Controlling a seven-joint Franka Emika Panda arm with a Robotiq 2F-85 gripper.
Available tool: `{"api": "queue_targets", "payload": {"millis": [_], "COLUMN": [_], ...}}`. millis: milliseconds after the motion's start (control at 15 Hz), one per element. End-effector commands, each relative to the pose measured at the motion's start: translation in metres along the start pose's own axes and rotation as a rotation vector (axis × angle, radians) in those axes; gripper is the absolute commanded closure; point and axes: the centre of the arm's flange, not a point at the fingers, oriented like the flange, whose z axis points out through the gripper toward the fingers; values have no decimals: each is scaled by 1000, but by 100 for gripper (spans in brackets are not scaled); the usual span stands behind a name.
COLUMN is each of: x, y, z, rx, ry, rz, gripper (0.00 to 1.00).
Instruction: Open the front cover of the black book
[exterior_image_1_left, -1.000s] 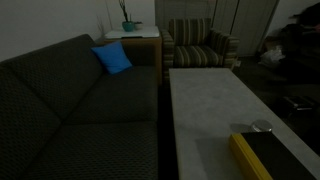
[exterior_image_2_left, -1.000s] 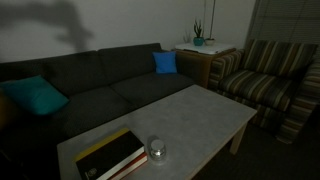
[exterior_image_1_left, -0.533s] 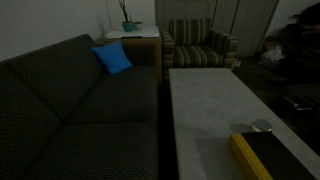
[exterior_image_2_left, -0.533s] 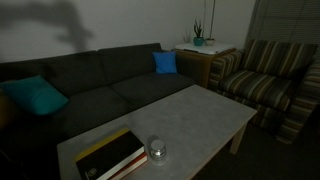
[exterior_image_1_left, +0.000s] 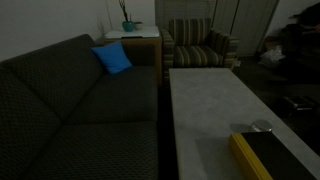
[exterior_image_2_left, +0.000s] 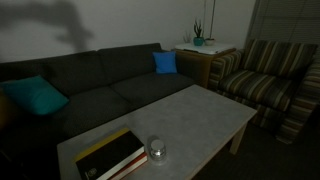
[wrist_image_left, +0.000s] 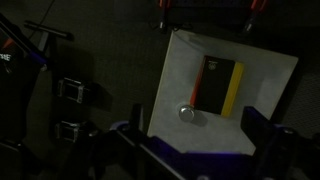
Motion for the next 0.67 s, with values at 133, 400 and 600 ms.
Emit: {"api": "queue_targets", "payload": {"millis": [133,400,600], "x": [0,24,41], "y": [0,-6,-10], "z": [0,27,64], "rx": [0,4,41], "ry": [0,-31,-73], "rz": [0,-74,-112], "gripper": [0,0,0]}}
